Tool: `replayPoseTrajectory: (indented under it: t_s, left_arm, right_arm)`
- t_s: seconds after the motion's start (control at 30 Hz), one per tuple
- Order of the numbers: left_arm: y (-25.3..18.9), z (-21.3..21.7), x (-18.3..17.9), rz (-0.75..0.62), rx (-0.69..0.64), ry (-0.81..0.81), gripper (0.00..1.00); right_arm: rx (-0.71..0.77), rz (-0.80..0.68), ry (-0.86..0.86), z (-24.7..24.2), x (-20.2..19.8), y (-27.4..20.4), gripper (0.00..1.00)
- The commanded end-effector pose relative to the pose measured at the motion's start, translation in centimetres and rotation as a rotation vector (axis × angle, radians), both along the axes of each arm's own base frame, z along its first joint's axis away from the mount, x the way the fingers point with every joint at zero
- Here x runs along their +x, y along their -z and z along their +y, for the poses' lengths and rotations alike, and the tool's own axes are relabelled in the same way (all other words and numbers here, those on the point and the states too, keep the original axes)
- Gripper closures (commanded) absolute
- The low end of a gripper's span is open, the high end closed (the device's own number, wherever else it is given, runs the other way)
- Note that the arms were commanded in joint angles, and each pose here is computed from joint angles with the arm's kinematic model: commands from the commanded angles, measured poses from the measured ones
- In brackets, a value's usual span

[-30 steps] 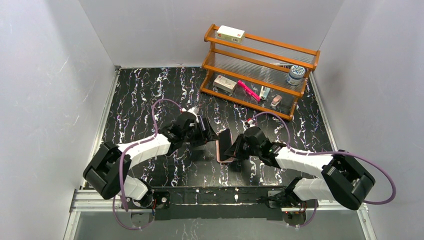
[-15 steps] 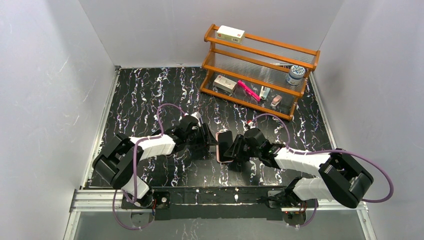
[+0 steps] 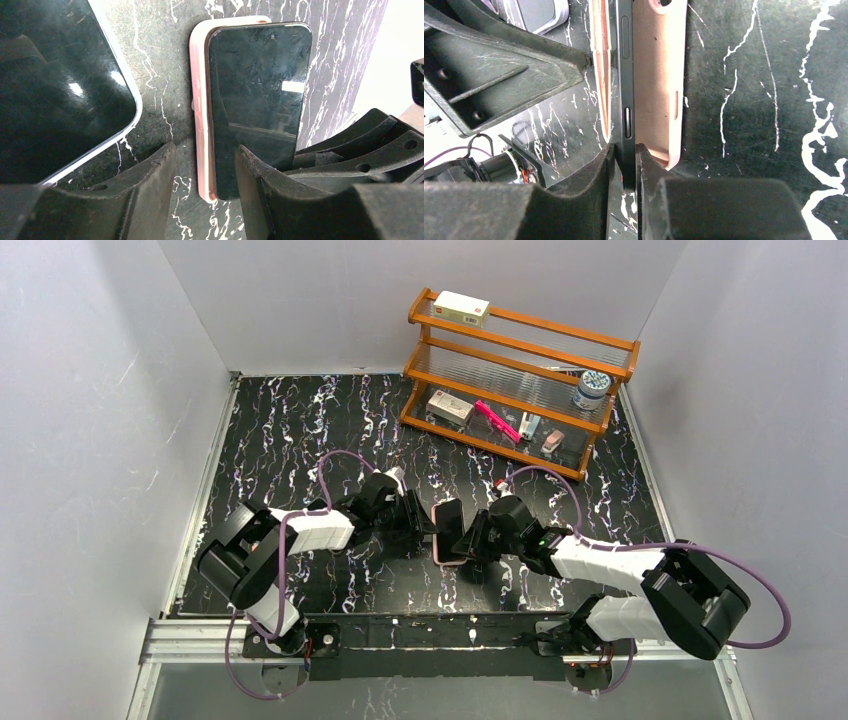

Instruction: Put the phone into the phone case

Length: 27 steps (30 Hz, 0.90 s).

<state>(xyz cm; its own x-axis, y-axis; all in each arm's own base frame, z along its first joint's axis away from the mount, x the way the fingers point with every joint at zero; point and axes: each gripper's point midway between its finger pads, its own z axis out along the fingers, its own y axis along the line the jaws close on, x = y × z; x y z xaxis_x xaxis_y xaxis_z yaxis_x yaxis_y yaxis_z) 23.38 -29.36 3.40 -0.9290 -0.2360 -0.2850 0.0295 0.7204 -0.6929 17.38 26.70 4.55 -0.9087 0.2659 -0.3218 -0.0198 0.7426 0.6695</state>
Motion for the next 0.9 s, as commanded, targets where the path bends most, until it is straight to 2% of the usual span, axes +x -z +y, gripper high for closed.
replayPoseTrajectory:
  t_s: [0.0, 0.43, 0.5, 0.7, 0.87]
  left_arm:
    - [0.4, -0.6, -0.7, 0.008, -0.02, 0.031, 0.56]
    - [1.2, -1.3, -1.8, 0.011, -0.009, 0.055, 0.64]
    - [1.5, -1.0, -1.9, 0.015, 0.01, 0.048, 0.66]
    - [2.7, 0.2, -2.0, 0.035, 0.089, 0.027, 0.7]
    - [2.5, 0.2, -1.9, 0.028, 0.09, 0.026, 0.7]
  right_arm:
    - [0.033, -0.042, -0.022, 1.1, 0.9, -1.3, 0.75]
    - [0.005, -0.003, -0.069, 1.7, 0.8, 0.3, 0.78]
    - [-0.007, 0.0, -0.068, 1.4, 0.8, 0.0, 0.74]
    - [-0.116, -0.006, -0.046, -0.7, 0.8, -0.9, 0.54]
    - [-0.178, -0.032, -0.042, -1.9, 1.1, -1.8, 0.48]
